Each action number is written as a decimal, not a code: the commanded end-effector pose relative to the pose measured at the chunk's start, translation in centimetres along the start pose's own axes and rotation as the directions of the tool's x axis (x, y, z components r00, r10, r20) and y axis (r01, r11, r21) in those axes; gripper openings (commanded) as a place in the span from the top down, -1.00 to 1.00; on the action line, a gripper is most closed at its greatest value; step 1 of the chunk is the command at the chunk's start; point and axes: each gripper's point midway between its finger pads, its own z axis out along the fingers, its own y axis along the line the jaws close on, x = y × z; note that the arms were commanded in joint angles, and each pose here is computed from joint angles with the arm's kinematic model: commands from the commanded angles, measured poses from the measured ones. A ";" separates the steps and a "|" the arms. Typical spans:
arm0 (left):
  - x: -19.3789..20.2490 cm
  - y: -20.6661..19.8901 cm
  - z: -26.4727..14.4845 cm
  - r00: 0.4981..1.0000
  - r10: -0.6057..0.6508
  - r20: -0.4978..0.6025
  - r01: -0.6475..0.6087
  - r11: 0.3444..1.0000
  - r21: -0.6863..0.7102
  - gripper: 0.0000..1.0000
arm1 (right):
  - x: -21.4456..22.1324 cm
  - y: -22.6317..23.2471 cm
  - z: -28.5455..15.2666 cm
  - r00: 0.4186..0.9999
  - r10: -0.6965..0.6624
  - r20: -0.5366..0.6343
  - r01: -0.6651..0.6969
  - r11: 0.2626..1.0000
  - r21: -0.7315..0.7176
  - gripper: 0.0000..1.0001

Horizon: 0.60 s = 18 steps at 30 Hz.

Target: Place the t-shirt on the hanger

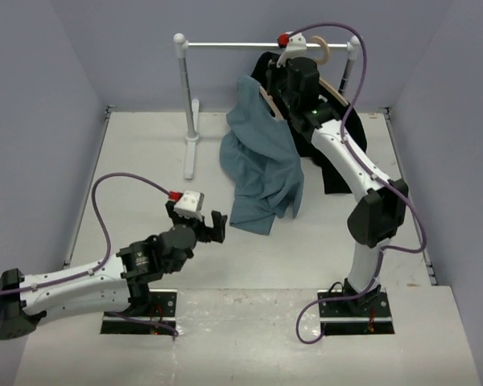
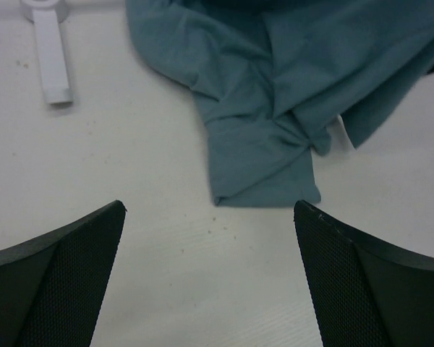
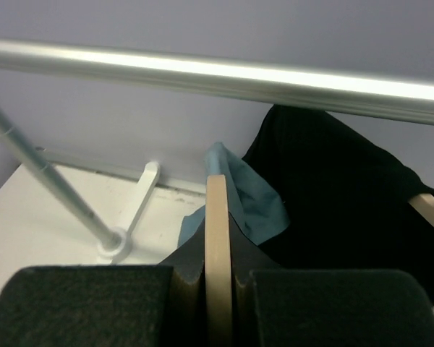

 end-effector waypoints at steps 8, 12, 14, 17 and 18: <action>-23.9 -9.8 6.1 0.905 -0.420 0.071 0.254 0.666 0.701 -1.00 | -10.6 3.3 -15.8 0.989 0.033 0.144 0.017 0.944 -0.330 1.00; -27.5 -13.1 7.3 0.840 -0.539 -0.063 0.355 0.457 0.816 -1.00 | -11.4 4.6 -18.9 0.978 0.083 0.193 0.006 0.907 -0.421 1.00; -28.4 -13.7 7.9 0.800 -0.588 -0.120 0.409 0.387 0.827 -1.00 | -11.4 5.0 -19.4 0.977 0.097 0.189 -0.002 0.895 -0.446 1.00; -29.2 -14.6 8.3 0.724 -0.653 -0.222 0.478 0.245 0.843 -1.00 | -11.1 5.6 -20.0 0.977 0.114 0.182 -0.014 0.879 -0.478 1.00; -29.4 -14.6 8.3 0.713 -0.663 -0.229 0.485 0.230 0.844 -1.00 | -11.3 5.6 -20.0 0.974 0.115 0.195 -0.008 0.879 -0.476 1.00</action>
